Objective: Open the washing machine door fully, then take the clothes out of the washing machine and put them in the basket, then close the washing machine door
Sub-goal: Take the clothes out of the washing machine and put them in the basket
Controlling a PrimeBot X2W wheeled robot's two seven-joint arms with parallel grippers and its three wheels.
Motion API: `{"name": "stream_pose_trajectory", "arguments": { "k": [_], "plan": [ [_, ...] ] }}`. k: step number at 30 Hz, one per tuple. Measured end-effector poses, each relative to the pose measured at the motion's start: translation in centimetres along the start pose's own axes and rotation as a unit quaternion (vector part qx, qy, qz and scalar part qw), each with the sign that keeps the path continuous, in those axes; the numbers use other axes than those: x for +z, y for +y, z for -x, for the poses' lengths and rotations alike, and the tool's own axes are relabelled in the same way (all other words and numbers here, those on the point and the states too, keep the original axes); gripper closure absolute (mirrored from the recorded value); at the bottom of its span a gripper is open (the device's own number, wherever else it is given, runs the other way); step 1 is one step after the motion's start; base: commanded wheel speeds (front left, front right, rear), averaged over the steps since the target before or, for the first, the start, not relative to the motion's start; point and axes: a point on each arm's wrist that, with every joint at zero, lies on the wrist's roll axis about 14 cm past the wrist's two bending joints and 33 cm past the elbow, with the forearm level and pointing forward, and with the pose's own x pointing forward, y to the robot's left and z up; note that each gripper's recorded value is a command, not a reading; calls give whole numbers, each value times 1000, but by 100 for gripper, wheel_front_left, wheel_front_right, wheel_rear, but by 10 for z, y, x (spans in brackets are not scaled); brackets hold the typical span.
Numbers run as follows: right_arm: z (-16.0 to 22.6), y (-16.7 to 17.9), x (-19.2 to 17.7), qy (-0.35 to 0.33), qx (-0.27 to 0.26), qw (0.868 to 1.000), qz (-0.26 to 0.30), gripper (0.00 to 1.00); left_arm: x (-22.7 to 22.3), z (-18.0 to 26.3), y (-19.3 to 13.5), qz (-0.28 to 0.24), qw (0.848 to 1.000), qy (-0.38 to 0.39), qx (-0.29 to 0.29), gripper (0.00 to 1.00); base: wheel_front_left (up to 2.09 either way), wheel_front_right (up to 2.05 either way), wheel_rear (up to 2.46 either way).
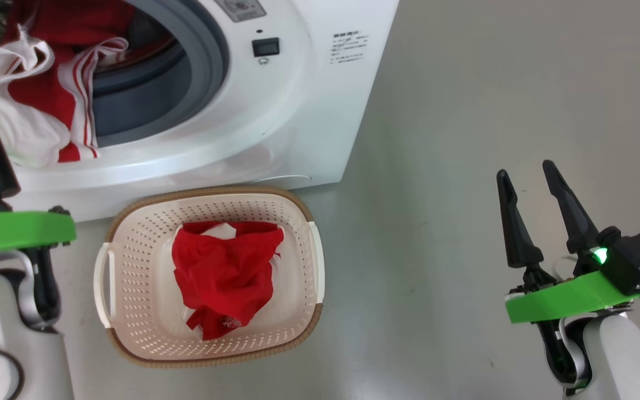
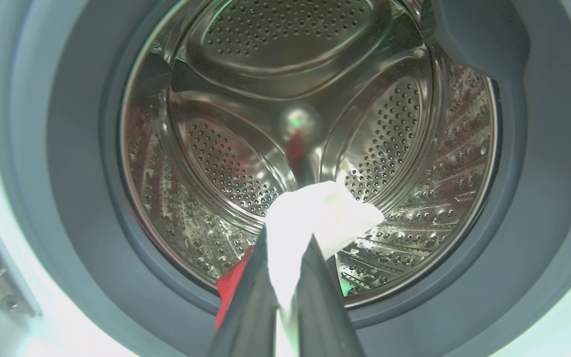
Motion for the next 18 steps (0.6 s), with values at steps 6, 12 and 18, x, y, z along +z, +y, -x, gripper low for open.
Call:
{"name": "stream_pose_trajectory", "arguments": {
  "k": [6, 12, 18],
  "plan": [
    [3, 3, -4, 6, 4, 1000, 0, 0, 26, 14, 11, 3, 999, -37, 8, 100, 0, 0, 0],
    [1, 5, -6, 8, 6, 1000, -1, 0, 50, 25, 10, 22, 997, -75, 2, 100, 0, 0, 0],
    [-1, 4, -10, 12, 6, 1000, -1, 0, 79, 32, 4, 26, 992, -121, -2, 100, 0, 0, 0]
  ]
}}
